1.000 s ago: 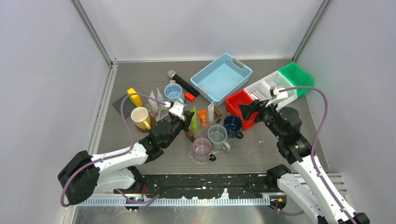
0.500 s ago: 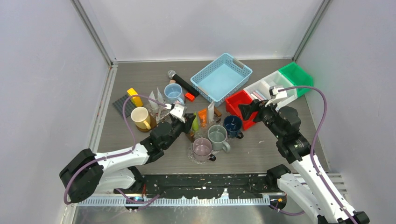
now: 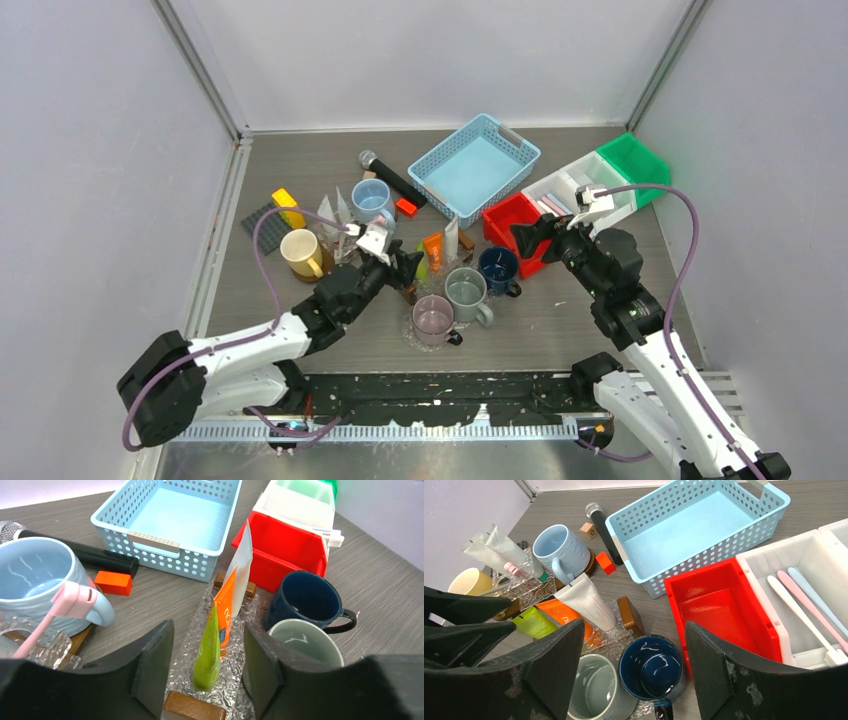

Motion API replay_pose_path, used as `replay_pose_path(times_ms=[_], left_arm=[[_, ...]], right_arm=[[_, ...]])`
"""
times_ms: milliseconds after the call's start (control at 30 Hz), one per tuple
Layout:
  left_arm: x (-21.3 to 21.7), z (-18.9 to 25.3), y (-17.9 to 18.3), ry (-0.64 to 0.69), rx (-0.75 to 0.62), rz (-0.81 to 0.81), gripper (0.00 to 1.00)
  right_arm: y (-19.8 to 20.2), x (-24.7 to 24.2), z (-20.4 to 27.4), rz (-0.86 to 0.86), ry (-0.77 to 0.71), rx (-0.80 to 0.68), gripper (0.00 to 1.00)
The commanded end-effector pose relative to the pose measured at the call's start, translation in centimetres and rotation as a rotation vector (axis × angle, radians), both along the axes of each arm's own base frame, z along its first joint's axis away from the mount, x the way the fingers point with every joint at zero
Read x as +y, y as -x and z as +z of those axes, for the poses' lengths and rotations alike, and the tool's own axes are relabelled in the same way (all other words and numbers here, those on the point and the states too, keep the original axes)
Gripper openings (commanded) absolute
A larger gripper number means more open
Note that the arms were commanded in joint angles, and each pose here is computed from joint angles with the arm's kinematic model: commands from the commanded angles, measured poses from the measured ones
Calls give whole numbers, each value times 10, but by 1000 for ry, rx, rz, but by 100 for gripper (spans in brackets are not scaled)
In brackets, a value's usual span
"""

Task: Prepare toiletry sets of a toothbrush and toothpaste on the tray
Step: Pick up the toothbrush from the storage box.

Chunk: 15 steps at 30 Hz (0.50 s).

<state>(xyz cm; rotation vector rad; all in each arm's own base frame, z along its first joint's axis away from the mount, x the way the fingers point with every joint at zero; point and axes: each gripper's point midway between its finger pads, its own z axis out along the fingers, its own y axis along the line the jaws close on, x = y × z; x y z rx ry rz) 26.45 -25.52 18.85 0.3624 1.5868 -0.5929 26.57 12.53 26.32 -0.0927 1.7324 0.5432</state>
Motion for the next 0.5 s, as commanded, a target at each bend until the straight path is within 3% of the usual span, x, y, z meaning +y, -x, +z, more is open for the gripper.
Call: replay_pose_path(times_ms=[0, 200, 467], left_arm=[[8, 42, 2, 58, -33, 32, 62], [33, 69, 9, -17, -1, 86, 85], [79, 115, 24, -200, -2, 154, 93]], right_arm=[[-1, -5, 18, -32, -1, -32, 80], [-9, -28, 10, -170, 56, 65, 80], [-31, -66, -16, -396, 212, 308, 81]])
